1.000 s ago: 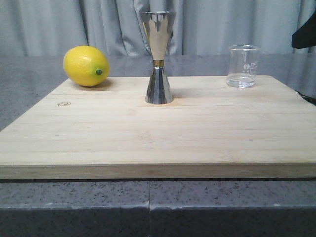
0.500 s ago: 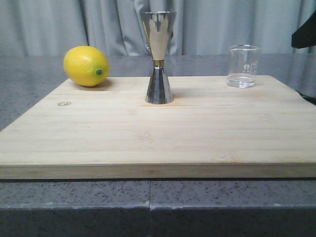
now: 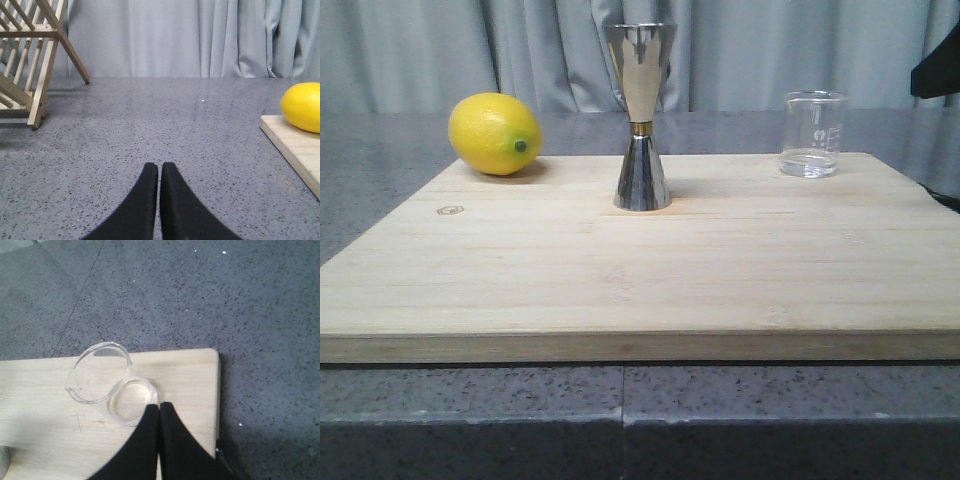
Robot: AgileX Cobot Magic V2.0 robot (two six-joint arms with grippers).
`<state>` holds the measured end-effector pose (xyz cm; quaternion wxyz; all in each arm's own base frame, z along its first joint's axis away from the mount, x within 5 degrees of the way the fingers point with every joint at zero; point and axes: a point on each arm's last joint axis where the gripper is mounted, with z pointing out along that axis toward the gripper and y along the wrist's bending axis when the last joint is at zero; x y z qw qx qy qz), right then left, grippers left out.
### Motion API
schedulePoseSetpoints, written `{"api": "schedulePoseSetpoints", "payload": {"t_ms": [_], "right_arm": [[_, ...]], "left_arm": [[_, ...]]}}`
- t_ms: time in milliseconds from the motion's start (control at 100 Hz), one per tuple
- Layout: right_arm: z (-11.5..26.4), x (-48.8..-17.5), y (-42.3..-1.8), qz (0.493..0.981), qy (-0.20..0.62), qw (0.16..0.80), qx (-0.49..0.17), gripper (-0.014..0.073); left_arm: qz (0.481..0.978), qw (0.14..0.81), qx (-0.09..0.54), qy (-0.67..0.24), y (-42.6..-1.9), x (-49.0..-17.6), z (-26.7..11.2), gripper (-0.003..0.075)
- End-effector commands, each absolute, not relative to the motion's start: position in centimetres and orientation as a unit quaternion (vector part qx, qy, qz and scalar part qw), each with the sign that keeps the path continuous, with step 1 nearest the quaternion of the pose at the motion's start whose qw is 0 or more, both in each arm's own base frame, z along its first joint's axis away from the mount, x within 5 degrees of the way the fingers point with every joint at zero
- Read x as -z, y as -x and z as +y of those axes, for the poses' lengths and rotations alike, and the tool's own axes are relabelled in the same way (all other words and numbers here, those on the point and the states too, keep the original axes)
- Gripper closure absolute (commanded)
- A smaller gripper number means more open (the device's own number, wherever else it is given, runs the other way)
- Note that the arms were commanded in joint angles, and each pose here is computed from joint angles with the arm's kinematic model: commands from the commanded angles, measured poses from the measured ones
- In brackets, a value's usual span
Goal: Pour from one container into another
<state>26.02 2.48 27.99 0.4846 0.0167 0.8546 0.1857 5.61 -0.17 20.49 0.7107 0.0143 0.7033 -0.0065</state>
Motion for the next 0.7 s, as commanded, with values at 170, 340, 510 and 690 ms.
{"api": "schedulePoseSetpoints", "payload": {"t_ms": [170, 340, 510, 690], "right_arm": [[2.1, -31.2, -24.8, 0.824, -0.011, 0.543, -0.162, 0.0667], [1.6, -34.7, -20.7, 0.771, -0.017, 0.621, -0.139, 0.0666], [1.0, -35.8, -15.4, 0.721, -0.028, 0.682, -0.118, 0.0667], [0.7, -33.4, -10.0, 0.686, -0.039, 0.72, -0.1, 0.0667]], "left_arm": [[0.677, 0.736, 0.008, -0.009, -5.5, -20.4, -0.1, 0.0739], [0.677, 0.736, 0.008, -0.009, -5.5, -20.4, -0.1, 0.0739], [0.677, 0.736, 0.008, -0.009, -5.5, -20.4, -0.1, 0.0739], [0.677, 0.736, 0.008, -0.009, -5.5, -20.4, -0.1, 0.0739]]}}
